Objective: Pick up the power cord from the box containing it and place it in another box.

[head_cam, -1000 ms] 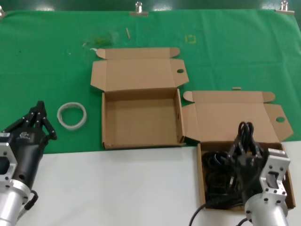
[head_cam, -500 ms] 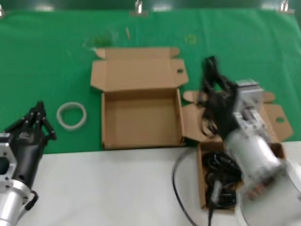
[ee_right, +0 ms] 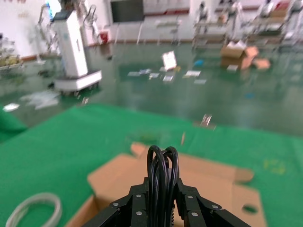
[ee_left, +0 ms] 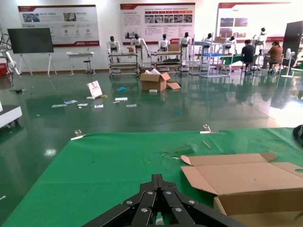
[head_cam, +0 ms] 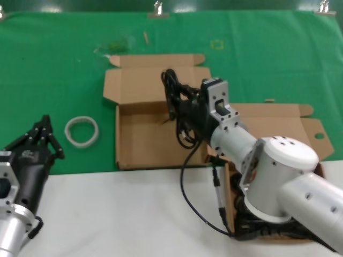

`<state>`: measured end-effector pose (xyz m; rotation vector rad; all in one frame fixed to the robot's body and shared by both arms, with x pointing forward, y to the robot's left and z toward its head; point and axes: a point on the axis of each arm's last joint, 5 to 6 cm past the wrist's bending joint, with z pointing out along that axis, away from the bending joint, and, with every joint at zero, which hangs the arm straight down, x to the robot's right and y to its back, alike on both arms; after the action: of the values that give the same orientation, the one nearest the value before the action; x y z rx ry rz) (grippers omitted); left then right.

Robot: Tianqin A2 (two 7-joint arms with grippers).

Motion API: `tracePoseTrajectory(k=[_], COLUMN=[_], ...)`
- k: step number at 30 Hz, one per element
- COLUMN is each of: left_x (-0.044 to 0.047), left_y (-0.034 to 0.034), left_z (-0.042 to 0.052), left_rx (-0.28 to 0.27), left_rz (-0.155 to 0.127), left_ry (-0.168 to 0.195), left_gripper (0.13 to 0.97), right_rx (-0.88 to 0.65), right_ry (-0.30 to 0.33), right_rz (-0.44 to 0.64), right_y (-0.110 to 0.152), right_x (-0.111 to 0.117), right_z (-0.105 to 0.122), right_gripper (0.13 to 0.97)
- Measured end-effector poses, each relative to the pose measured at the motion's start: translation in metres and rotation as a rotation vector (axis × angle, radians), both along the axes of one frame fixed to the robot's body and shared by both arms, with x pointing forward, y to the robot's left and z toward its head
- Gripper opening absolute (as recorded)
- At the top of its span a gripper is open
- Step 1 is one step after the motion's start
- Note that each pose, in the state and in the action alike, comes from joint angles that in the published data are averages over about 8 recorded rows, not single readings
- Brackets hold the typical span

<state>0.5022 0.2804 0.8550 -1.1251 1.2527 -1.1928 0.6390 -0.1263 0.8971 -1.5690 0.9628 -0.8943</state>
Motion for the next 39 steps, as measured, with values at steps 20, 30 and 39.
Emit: tracePoseTrajectory(k=[20, 30, 39], left_x=[0.0000, 0.0000, 0.0000], left_y=[0.0000, 0.0000, 0.0000], left_z=[0.0000, 0.0000, 0.0000], left_rx=[0.000, 0.000, 0.000], left_rz=[0.000, 0.000, 0.000], left_ry=[0.000, 0.000, 0.000], left_gripper=[0.140, 0.140, 0.140], right_rx=[-0.163, -0.234, -0.221], right_ry=[0.140, 0.109, -0.032], right_rz=[0.211, 0.273, 0.343], right_y=[0.000, -0.003, -0.003], right_x=[0.051, 0.040, 0.014], right_z=[-0.038, -0.023, 0.019], right_gripper=[0.254, 0.298, 0.415])
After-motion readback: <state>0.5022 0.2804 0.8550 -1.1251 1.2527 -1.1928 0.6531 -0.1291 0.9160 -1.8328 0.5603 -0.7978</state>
